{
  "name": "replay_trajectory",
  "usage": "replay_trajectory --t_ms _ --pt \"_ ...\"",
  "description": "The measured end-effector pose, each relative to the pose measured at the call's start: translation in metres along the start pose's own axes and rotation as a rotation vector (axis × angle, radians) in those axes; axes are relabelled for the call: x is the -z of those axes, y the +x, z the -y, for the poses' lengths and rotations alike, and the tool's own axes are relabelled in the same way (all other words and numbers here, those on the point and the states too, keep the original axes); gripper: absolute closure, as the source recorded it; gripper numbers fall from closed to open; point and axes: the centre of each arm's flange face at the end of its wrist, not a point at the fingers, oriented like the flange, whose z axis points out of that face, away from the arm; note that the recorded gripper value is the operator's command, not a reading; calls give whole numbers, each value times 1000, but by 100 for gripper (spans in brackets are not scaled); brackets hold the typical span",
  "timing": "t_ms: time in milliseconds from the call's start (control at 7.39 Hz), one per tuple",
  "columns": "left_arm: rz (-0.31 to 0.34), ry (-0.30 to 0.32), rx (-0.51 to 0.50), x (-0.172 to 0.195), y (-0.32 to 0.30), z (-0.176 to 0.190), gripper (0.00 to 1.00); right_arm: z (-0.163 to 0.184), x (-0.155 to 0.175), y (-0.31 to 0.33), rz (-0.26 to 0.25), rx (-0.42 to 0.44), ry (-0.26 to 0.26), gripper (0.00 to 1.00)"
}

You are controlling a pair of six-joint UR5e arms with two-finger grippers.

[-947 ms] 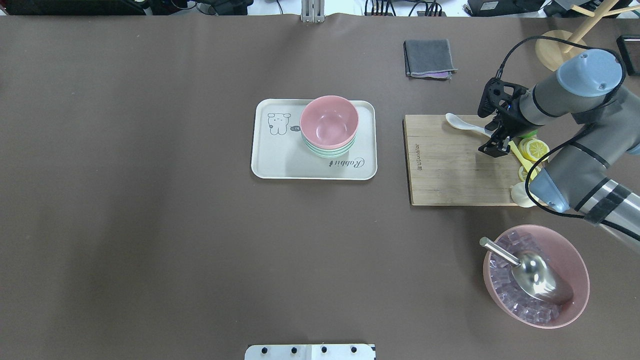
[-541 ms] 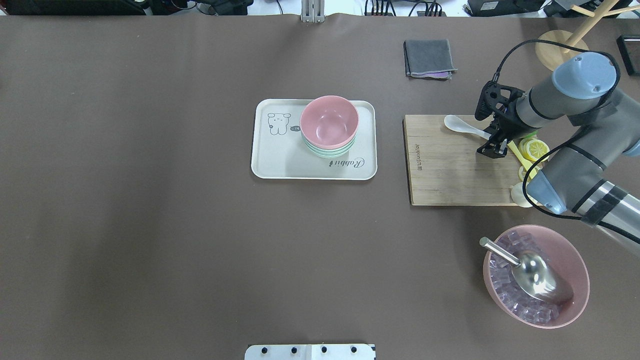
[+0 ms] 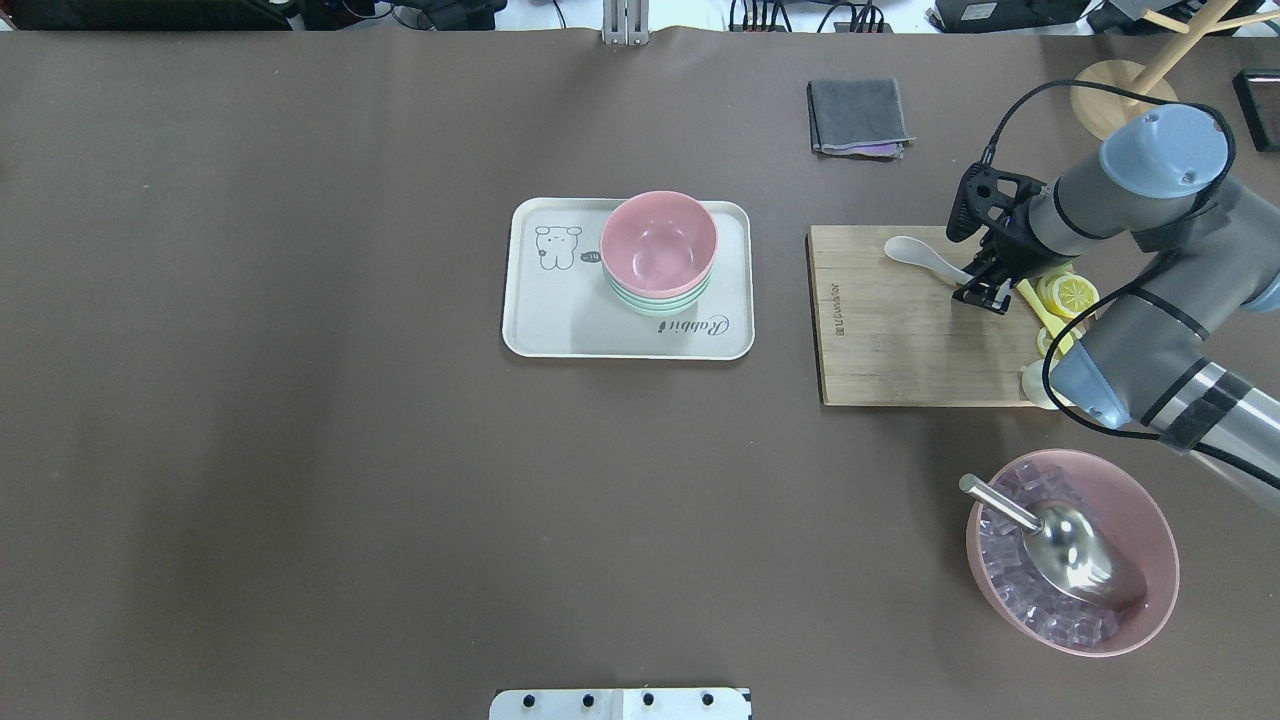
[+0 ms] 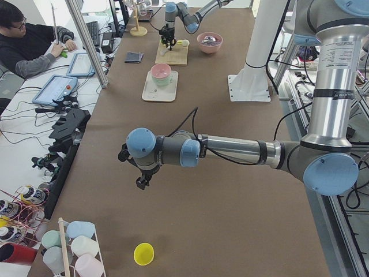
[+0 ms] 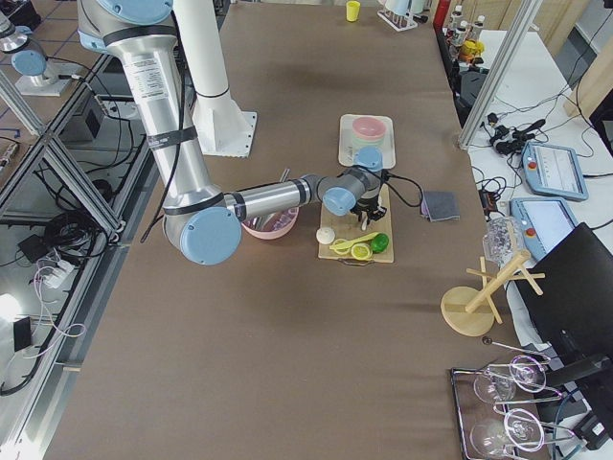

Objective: Stack pink bowl on green and place spoon
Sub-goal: 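Lift the white spoon with the right gripper and carry it toward the tray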

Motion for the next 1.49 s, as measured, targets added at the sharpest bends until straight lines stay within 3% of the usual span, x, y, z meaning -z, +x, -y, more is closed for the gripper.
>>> replay_trajectory --t_ms 135,406,812,1082,1488 --pt "1 0 0 0 0 0 1 0 0 0 2 -1 -2 100" --pt "2 -1 0 0 0 0 1 5 7 6 9 -21 -12 100" --pt "2 -2 1 -1 0 0 1 42 51 3 33 -121 -26 100" --pt "1 -2 0 -1 0 1 1 88 89 -28 44 -366 -35 100" --pt "2 -3 1 -1 0 1 1 225 128 -102 56 -817 -65 100"
